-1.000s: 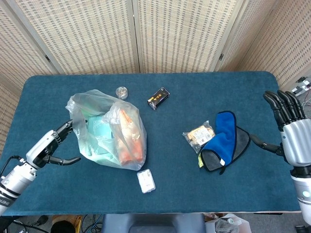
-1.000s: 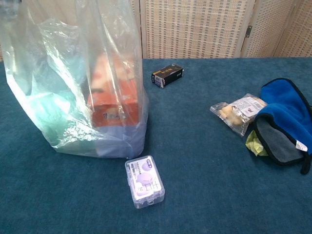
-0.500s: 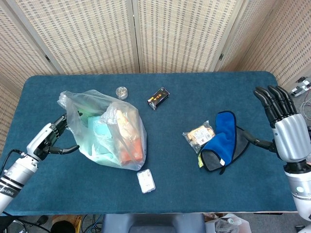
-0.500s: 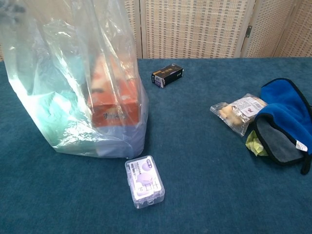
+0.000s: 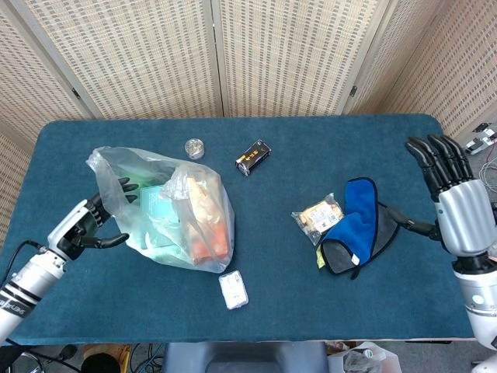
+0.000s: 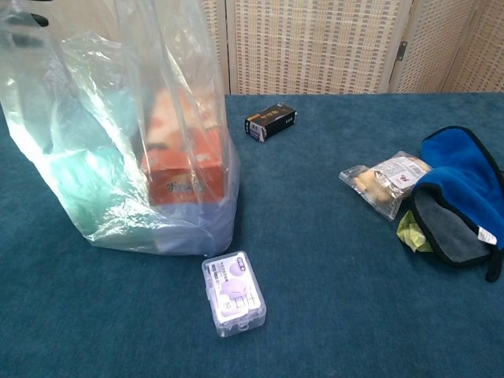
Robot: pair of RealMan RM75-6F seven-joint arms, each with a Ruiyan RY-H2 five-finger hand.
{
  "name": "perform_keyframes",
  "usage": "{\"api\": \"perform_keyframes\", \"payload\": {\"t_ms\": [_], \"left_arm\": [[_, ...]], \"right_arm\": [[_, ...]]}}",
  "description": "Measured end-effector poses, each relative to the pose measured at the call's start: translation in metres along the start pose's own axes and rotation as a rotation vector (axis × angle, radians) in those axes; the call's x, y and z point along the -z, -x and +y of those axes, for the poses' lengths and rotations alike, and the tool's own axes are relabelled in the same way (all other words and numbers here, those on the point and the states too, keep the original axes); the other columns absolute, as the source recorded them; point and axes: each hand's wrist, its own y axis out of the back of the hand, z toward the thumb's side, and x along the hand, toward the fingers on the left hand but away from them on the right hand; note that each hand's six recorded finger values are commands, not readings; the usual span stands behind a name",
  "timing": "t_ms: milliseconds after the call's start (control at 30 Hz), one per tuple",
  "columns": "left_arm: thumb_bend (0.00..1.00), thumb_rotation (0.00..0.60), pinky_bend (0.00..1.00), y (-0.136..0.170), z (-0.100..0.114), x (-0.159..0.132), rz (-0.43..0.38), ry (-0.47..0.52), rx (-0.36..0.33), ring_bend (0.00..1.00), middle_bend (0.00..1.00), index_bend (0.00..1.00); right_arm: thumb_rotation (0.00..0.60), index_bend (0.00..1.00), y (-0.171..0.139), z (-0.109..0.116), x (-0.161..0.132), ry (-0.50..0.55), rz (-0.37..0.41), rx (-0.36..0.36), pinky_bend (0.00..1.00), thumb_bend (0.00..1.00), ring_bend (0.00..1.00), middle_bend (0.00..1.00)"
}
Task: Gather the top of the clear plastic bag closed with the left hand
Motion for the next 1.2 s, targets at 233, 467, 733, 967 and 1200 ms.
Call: {"api": "perform_keyframes", "payload": {"t_ms": [233,467,733,967,1200], "left_arm": [[0.14,0.6,0.16,-0.02,-0.01,-0.009,-0.021,0.088,0.082,0.21,0.17,0.15],[0.14,0.6,0.17,-0.029,-0.021,-0.012,-0.036,0.176,0.129,0.23,0.2,0.18],[0.14,0.6,0.17,-0.029,-0.032,-0.013,-0.033,0.193,0.167,0.23,0.2,0.18],[0.14,0.6,0.17,-0.028,-0.035,-0.012,-0.032,0.197,0.176,0.23,0.2,0.18],[0.14,0.599,0.17,-0.024,-0.039,-0.013,-0.026,0.191,0.181,0.23,0.2,0.18]], "right_arm": [[0.6,0.05,0.018,-0.001,-0.021,0.009,0.086,0.007,0.07,0.13,0.04,0.09],[0.6,0.05,0.05,-0.017,-0.062,0.049,0.224,-0.031,0.07,0.13,0.04,0.09],[0.6,0.05,0.088,-0.045,-0.124,0.135,0.371,-0.07,0.07,0.09,0.01,0.08],[0.6,0.03,0.116,-0.063,-0.169,0.195,0.444,-0.062,0.07,0.04,0.0,0.06],[0.6,0.0,0.133,-0.082,-0.203,0.214,0.491,-0.076,0.06,0.01,0.0,0.01]]}}
